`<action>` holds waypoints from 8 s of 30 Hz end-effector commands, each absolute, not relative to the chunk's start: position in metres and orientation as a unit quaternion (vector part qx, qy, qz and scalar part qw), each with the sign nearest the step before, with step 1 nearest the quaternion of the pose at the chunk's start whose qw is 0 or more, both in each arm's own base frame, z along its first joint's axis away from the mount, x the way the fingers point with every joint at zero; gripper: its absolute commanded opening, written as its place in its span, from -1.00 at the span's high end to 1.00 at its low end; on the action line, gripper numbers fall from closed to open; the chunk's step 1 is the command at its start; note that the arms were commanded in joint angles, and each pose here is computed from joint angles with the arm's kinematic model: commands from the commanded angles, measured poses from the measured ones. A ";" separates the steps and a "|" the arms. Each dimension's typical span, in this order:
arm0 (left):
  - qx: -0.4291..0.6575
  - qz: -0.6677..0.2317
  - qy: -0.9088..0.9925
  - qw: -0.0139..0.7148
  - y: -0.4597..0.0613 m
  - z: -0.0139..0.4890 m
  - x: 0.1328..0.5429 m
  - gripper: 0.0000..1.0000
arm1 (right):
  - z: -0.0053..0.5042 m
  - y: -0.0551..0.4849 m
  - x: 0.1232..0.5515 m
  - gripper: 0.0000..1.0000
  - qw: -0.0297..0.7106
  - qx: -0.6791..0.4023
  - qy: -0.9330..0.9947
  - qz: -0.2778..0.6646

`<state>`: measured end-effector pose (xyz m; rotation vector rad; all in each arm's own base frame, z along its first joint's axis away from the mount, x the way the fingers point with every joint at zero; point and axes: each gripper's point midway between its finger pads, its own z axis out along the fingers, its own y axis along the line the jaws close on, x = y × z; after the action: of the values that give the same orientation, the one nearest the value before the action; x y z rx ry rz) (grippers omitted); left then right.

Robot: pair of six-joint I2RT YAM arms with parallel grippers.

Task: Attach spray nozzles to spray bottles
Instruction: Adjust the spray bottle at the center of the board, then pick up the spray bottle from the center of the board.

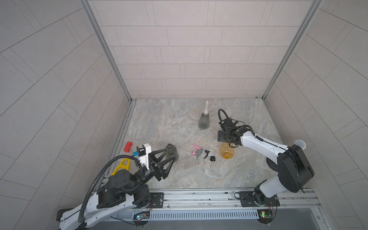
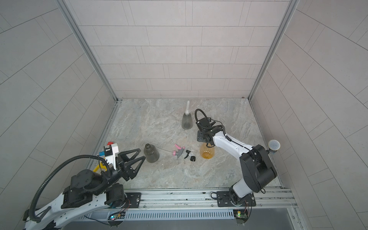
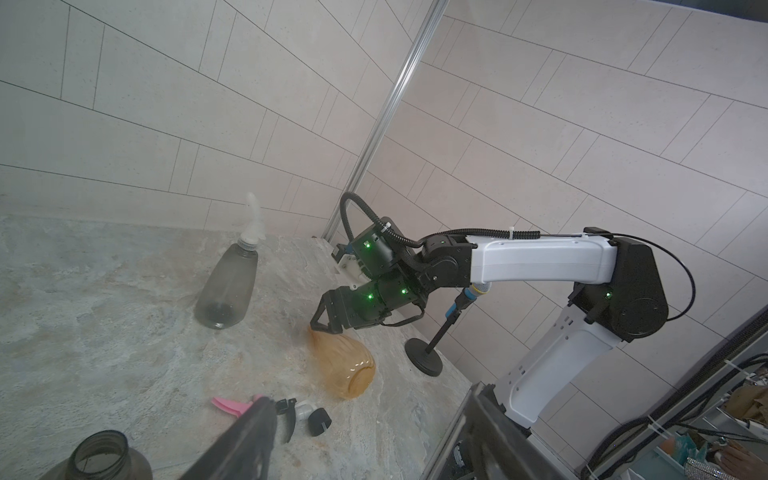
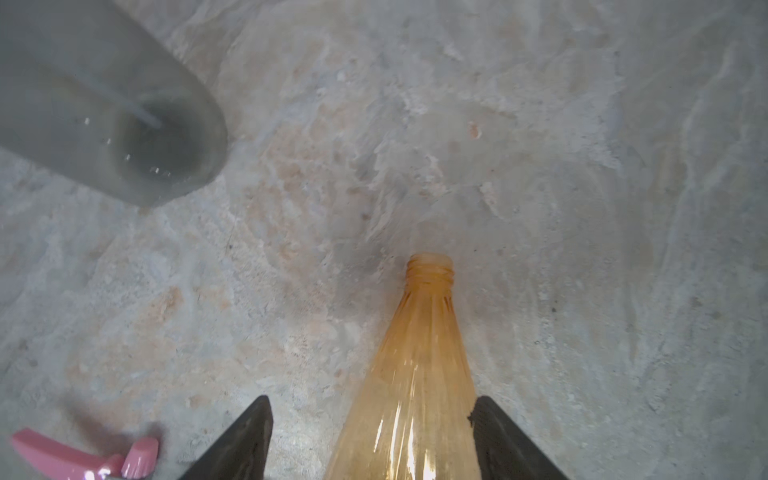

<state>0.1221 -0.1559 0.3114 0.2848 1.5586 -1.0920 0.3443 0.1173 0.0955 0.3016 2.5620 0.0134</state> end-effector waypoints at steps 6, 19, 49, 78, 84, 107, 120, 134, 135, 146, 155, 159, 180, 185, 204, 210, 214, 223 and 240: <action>0.126 -0.472 0.659 0.572 -0.157 0.314 0.120 -0.54 | 0.084 0.099 0.358 -0.54 0.247 0.164 0.955 -0.017; 0.127 -0.473 0.657 0.573 -0.158 0.313 0.120 -0.54 | 0.052 0.050 0.346 -0.44 0.196 0.098 0.966 -0.136; 0.123 -0.486 0.643 0.579 -0.153 0.319 0.116 -0.54 | 0.009 0.011 0.330 -0.06 -0.010 0.021 0.988 -0.154; 0.128 -0.489 0.642 0.576 -0.160 0.319 0.117 -0.54 | 0.022 0.008 0.279 -0.43 0.039 0.186 0.975 -0.117; 0.132 -0.489 0.644 0.573 -0.162 0.319 0.117 -0.54 | 0.017 0.022 0.271 -0.14 0.055 0.290 0.954 -0.056; 0.129 -0.481 0.650 0.574 -0.160 0.323 0.119 -0.54 | 0.009 0.031 0.279 0.86 0.088 0.296 0.951 -0.024; 0.133 -0.464 0.669 0.565 -0.167 0.320 0.123 -0.55 | 0.109 0.029 0.300 1.00 0.247 0.189 0.950 -0.004; 0.123 -0.466 0.686 0.545 -0.188 0.308 0.132 -0.78 | 0.218 0.069 0.278 1.00 0.435 0.080 0.887 0.131; 0.125 -0.472 0.686 0.540 -0.191 0.308 0.131 -0.89 | 0.233 0.078 0.274 1.00 0.455 0.065 0.875 0.150; 0.261 -0.536 0.665 0.450 -0.253 0.322 0.094 -1.00 | 0.388 0.226 0.195 1.00 0.528 -0.201 0.730 0.384; 0.238 -0.620 0.627 0.408 -0.264 0.341 0.095 -1.00 | 0.427 0.300 0.146 1.00 0.514 -0.304 0.661 0.455; 0.219 -0.663 0.594 0.398 -0.260 0.351 0.096 -1.00 | 0.439 0.310 0.147 1.00 0.525 -0.283 0.640 0.484; 0.234 -0.669 0.600 0.370 -0.268 0.339 0.091 -1.00 | 0.482 0.340 0.168 1.00 0.561 -0.187 0.572 0.568; 0.235 -0.669 0.603 0.365 -0.271 0.336 0.092 -1.00 | 0.487 0.349 0.165 1.00 0.567 -0.179 0.557 0.579; 0.246 -0.657 0.621 0.349 -0.277 0.321 0.092 -0.82 | 0.494 0.355 0.170 1.00 0.602 -0.105 0.512 0.604; 0.251 -0.652 0.623 0.352 -0.274 0.321 0.090 -0.78 | 0.498 0.347 0.168 1.00 0.611 -0.103 0.504 0.602; 0.252 -0.644 0.630 0.352 -0.272 0.322 0.090 -0.68 | 0.501 0.350 0.165 1.00 0.607 -0.117 0.508 0.599; 0.269 -0.617 0.642 0.367 -0.261 0.326 0.086 -0.23 | 0.511 0.321 0.159 -0.11 0.624 -0.144 0.536 0.550; 0.287 -0.418 0.722 0.470 -0.197 0.329 0.107 1.00 | 0.248 0.212 0.190 -0.59 0.380 -0.187 0.886 0.187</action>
<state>0.1026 -0.2118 0.3323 0.6901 1.7496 -1.1542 0.2046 0.2103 0.3524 -0.3058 1.9016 0.6183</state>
